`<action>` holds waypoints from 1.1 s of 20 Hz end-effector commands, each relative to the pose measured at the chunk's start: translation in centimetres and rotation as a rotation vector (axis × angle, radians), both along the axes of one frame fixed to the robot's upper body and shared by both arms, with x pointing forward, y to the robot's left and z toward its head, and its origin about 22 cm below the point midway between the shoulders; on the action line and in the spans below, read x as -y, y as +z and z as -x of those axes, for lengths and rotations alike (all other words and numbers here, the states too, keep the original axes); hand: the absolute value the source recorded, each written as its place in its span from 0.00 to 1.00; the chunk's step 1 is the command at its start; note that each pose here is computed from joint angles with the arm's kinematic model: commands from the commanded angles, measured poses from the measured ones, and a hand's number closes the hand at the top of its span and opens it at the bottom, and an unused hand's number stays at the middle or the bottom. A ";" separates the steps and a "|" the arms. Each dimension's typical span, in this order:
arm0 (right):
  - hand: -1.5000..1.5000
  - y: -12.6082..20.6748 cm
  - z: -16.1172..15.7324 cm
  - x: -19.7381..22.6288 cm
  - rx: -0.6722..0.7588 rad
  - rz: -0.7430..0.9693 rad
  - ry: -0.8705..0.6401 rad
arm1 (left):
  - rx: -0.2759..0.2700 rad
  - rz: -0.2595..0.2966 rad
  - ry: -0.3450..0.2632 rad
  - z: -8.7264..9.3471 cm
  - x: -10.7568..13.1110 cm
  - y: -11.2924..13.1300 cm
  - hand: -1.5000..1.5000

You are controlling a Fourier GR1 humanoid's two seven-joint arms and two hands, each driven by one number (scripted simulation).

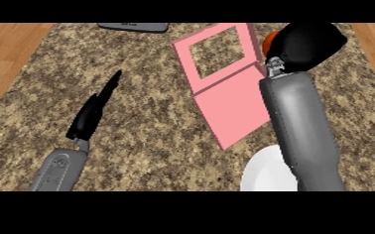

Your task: Pick the squash from the plate and place it in the cardboard box

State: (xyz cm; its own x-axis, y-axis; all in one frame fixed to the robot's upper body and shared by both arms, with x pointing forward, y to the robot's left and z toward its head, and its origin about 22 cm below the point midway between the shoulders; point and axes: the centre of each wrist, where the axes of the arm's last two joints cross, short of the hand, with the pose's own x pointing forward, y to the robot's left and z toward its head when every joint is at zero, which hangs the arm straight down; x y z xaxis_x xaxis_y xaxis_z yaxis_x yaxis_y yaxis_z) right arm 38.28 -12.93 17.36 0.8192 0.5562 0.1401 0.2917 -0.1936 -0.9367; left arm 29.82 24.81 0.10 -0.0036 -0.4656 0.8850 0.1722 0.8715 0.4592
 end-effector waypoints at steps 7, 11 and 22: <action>0.00 -4.0 -0.2 1.6 -0.145 -0.454 -0.157 | 0.008 -0.002 0.035 -0.4 -1.2 0.5 0.50; 0.00 -3.9 1.0 -1.1 0.057 -0.444 -0.033 | -0.010 0.000 0.056 1.1 -2.6 -1.4 0.50; 0.00 -0.4 3.1 0.0 0.632 -0.510 0.091 | 0.004 0.014 0.067 0.8 -2.9 -0.5 0.50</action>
